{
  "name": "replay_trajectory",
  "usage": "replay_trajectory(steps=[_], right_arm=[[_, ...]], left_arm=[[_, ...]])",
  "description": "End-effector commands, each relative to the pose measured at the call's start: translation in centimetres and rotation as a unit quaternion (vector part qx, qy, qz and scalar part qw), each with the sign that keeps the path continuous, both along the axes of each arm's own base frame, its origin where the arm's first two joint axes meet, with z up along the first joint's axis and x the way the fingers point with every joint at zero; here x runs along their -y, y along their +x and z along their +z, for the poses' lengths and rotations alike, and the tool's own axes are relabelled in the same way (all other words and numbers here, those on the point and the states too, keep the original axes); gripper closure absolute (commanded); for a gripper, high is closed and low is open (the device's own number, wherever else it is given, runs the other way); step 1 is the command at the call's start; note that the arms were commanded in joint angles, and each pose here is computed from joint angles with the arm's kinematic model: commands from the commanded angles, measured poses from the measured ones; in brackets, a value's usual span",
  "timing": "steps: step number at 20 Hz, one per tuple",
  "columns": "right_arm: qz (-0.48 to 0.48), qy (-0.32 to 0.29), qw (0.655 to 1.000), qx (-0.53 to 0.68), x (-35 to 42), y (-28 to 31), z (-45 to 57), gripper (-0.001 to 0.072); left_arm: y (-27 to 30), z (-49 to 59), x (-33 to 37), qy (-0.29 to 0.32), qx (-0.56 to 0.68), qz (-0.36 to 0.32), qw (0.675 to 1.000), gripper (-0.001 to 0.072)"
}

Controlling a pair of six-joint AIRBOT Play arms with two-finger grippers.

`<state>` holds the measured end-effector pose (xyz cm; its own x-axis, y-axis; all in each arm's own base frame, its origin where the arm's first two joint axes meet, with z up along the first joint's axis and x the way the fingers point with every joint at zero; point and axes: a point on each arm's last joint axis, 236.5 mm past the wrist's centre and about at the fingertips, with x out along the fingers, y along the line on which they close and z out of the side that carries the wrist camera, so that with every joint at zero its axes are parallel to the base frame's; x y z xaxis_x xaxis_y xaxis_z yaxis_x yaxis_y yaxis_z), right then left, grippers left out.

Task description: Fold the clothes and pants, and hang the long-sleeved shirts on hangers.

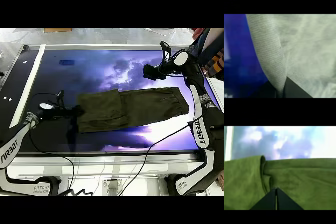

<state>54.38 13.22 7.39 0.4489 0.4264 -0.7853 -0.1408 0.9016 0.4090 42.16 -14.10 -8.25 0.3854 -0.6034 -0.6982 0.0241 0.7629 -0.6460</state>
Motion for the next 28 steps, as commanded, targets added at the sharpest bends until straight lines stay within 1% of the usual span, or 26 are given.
replay_trajectory(steps=[1,3,5,7,9,10,13,14,16,19,21,23,25,27,28], right_arm=[[0.055,-0.018,0.998,-0.004,-2.1,-1.3,-0.9,0.0685],[0.073,-0.019,0.997,-0.010,-4.1,-1.8,-1.6,0.0685],[0.093,-0.019,0.995,-0.017,-6.4,-2.2,-2.9,0.0685],[0.116,-0.020,0.993,-0.031,-9.3,-2.8,-5.2,0.0685],[0.142,-0.016,0.988,-0.057,-13.1,-4.4,-8.3,0.0685],[0.150,0.005,0.986,-0.079,-15.8,-5.7,-9.6,0.0686],[0.191,0.093,0.968,-0.133,-26.0,-11.0,-11.9,0.0686],[0.203,0.106,0.964,-0.136,-28.6,-12.5,-12.3,0.0686],[0.227,0.112,0.960,-0.120,-33.7,-15.4,-13.4,0.0686],[0.253,0.110,0.958,-0.082,-38.0,-18.2,-13.3,0.0686],[0.266,0.091,0.958,-0.063,-38.2,-18.4,-13.3,0.0686],[0.272,0.052,0.959,-0.055,-36.0,-17.2,-13.6,0.0685],[0.268,0.006,0.962,-0.058,-31.8,-14.9,-13.7,0.0685],[0.245,-0.023,0.967,-0.066,-26.8,-12.1,-12.9,0.0685],[0.228,-0.028,0.971,-0.070,-24.3,-10.7,-12.1,0.0685]], left_arm=[[0.0,3.0,0.2,0.007,0.022,-0.060,0.998,0.0690],[-0.6,5.4,-0.7,0.036,0.034,-0.111,0.993,0.0690],[-1.1,8.4,-2.1,0.064,0.055,-0.139,0.987,0.0690],[-1.0,11.9,-4.1,0.094,0.081,-0.122,0.985,0.0690],[-1.2,15.4,-6.2,0.138,0.117,-0.103,0.978,0.0690],[-1.5,16.9,-7.2,0.163,0.134,-0.097,0.973,0.0690],[-3.0,20.2,-10.6,0.254,0.174,-0.086,0.948,0.0690],[-3.5,21.1,-11.6,0.274,0.181,-0.077,0.941,0.0691],[-4.2,22.9,-12.6,0.291,0.196,-0.057,0.935,0.0690],[-4.8,24.4,-12.7,0.295,0.214,-0.050,0.930,0.0690],[-4.6,24.6,-11.5,0.268,0.219,-0.051,0.937,0.0690],[-4.3,25.1,-9.7,0.221,0.227,-0.050,0.947,0.0690],[-4.1,25.8,-7.6,0.170,0.233,-0.052,0.956,0.0690],[-4.0,25.3,-5.2,0.144,0.229,-0.074,0.960,0.0690],[-4.1,24.7,-3.6,0.134,0.223,-0.093,0.961,0.0690]])
